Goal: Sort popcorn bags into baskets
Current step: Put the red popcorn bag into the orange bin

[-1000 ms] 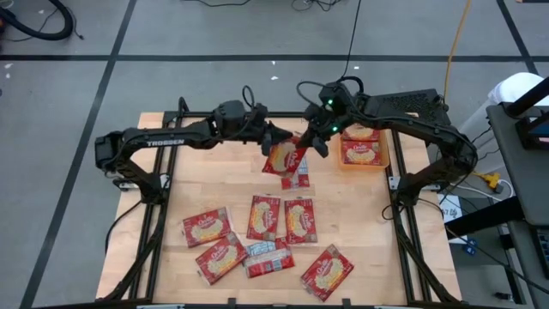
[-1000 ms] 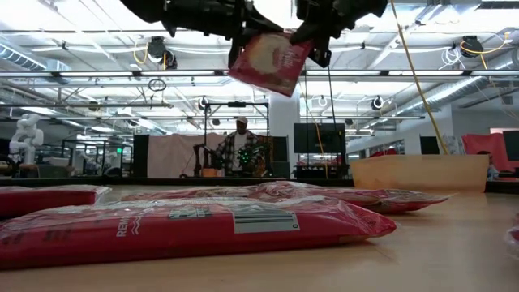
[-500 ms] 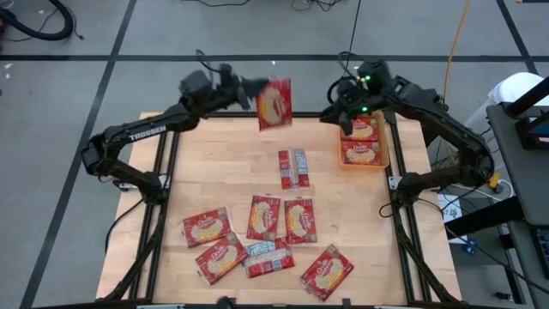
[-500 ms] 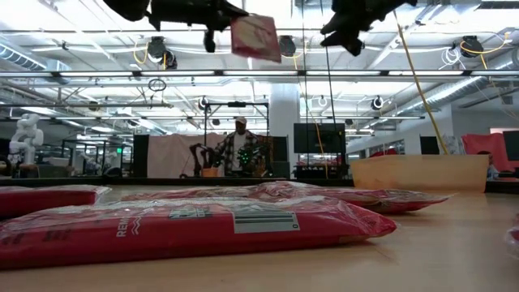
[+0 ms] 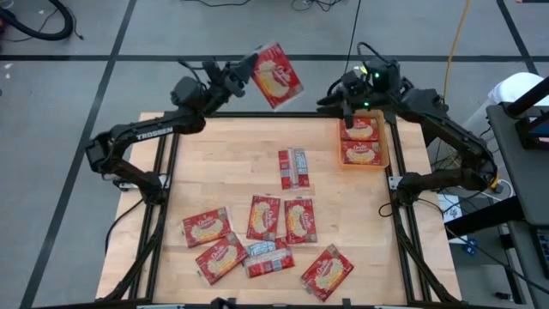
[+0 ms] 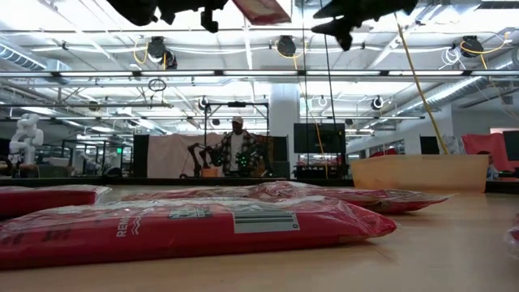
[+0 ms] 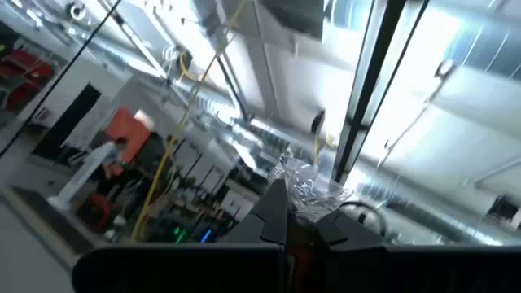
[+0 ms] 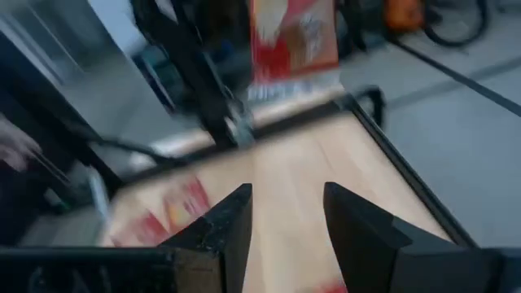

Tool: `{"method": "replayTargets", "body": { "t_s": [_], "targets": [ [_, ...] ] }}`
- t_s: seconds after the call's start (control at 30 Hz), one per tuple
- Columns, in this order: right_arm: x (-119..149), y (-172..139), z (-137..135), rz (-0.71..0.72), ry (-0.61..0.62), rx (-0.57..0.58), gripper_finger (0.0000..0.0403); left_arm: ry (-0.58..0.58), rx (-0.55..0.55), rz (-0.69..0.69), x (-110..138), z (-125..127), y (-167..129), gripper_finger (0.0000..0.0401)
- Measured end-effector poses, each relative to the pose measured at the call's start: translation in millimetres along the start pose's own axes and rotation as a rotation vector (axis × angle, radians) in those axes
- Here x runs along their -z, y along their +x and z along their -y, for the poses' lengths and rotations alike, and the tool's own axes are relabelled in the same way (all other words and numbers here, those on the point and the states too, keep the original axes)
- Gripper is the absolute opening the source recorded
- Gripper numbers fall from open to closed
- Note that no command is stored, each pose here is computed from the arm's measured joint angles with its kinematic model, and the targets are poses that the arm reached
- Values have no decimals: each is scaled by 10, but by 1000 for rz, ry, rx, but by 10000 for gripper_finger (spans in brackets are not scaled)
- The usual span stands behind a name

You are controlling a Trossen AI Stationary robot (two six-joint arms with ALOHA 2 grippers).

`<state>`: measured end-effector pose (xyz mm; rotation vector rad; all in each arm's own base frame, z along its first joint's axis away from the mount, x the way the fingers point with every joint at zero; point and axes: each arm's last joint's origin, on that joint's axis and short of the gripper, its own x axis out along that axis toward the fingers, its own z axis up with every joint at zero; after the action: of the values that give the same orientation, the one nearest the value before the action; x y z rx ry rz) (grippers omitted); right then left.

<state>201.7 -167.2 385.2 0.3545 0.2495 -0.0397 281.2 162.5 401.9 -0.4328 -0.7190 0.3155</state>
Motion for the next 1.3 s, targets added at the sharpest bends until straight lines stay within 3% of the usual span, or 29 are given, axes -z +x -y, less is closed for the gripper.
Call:
{"method": "replayTargets", "body": {
  "t_s": [0.27,0.4,0.6,0.8,1.1,1.2,1.3],
  "targets": [
    [159,200,111,357,156,-150,181,-14,36,136,193,103,29,9],
    [172,327,99,411,224,-180,211,-30,60,194,241,41,38,4],
    [124,491,16,543,247,-81,220,-101,91,245,317,-77,45,7],
    [97,552,-39,645,275,-60,169,-148,120,271,332,-174,43,11],
    [98,584,-89,691,293,-17,19,-171,191,229,352,-177,42,15],
    [101,596,-107,698,293,-8,8,-200,201,221,353,-177,42,30],
    [89,568,-128,714,299,13,11,-138,244,182,301,-197,42,47]
  ]
}}
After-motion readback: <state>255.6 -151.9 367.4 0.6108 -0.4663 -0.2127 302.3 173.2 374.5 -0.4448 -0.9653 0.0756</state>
